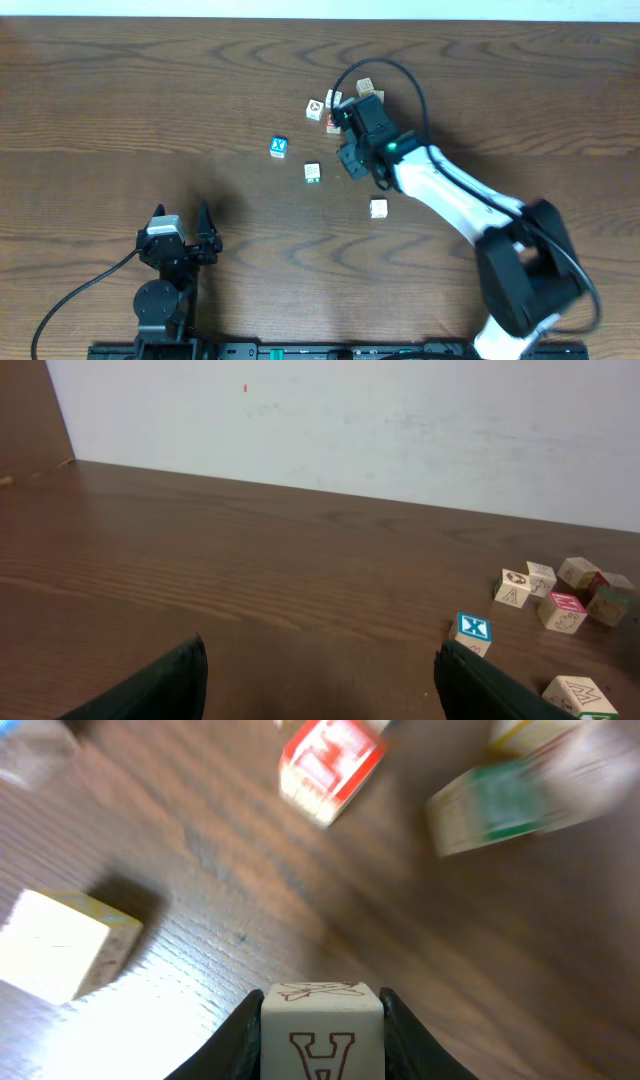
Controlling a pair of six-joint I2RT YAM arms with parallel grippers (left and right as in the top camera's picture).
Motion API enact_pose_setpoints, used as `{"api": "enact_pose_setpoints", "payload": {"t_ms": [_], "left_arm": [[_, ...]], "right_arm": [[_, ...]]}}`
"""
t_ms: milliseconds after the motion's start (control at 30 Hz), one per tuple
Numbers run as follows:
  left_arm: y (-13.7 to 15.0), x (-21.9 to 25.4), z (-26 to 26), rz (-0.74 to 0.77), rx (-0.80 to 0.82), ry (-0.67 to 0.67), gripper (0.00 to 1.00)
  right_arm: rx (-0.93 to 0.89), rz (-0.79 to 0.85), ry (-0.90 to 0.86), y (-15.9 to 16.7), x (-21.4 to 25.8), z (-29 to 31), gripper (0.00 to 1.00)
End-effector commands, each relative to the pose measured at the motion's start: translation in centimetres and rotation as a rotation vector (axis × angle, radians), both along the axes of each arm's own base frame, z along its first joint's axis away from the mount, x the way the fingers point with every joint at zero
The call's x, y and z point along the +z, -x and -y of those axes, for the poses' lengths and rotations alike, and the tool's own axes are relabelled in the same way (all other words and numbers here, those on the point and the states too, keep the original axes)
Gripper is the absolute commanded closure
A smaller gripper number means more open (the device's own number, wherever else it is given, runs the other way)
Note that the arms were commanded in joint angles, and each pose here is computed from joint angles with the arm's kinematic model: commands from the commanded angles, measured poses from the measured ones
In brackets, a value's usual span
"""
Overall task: Lift 4 blocks
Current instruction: 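Reach the right gripper into the cluster and grasp the A block, then carry the A block back and place it beside the 3 block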
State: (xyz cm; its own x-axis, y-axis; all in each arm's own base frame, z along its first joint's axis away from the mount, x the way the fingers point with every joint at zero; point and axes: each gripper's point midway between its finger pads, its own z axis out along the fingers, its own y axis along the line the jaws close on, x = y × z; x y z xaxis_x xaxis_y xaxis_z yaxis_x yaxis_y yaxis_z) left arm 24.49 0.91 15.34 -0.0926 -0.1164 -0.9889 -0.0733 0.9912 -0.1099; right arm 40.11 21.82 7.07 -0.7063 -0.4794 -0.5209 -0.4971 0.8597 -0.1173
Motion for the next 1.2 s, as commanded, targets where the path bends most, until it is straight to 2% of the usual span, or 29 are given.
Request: {"api": "enact_pose_setpoints", "payload": {"t_ms": [0, 167, 433, 533, 767, 967, 1167], "left_arm": [[0.1, -1.7, -0.3, -0.057, 0.018, -0.001, 0.27], [0.1, -1.7, -0.3, -0.057, 0.018, -0.001, 0.27], [0.1, -1.7, -0.3, -0.057, 0.018, 0.0, 0.27], [0.1, -1.7, -0.3, -0.057, 0.018, 0.0, 0.27], [0.1, -1.7, -0.3, -0.057, 0.018, -0.001, 0.27], [0.1, -1.7, -0.3, -0.057, 0.018, -0.001, 0.27], [0.1, -1.7, -0.3, -0.057, 0.018, 0.0, 0.27]], "right_arm": [[-0.091, 0.097, 0.01, -0.4, 4.2, 1.3, 0.8], [-0.211, 0.09, 0.041, 0.9, 5.9, 4.0, 0.82], [-0.572, -0.082, 0.007, 4.3, 4.7, 9.2, 0.9], [-0.653, -0.13, 0.011, 5.5, 4.1, 10.1, 0.91], [-0.633, -0.172, 0.048, 7.1, 2.8, 9.8, 0.91], [-0.608, -0.21, 0.085, 9.0, -0.3, 9.9, 0.9], [-0.512, -0.27, 0.041, 10.5, -3.6, 8.9, 0.9]]}}
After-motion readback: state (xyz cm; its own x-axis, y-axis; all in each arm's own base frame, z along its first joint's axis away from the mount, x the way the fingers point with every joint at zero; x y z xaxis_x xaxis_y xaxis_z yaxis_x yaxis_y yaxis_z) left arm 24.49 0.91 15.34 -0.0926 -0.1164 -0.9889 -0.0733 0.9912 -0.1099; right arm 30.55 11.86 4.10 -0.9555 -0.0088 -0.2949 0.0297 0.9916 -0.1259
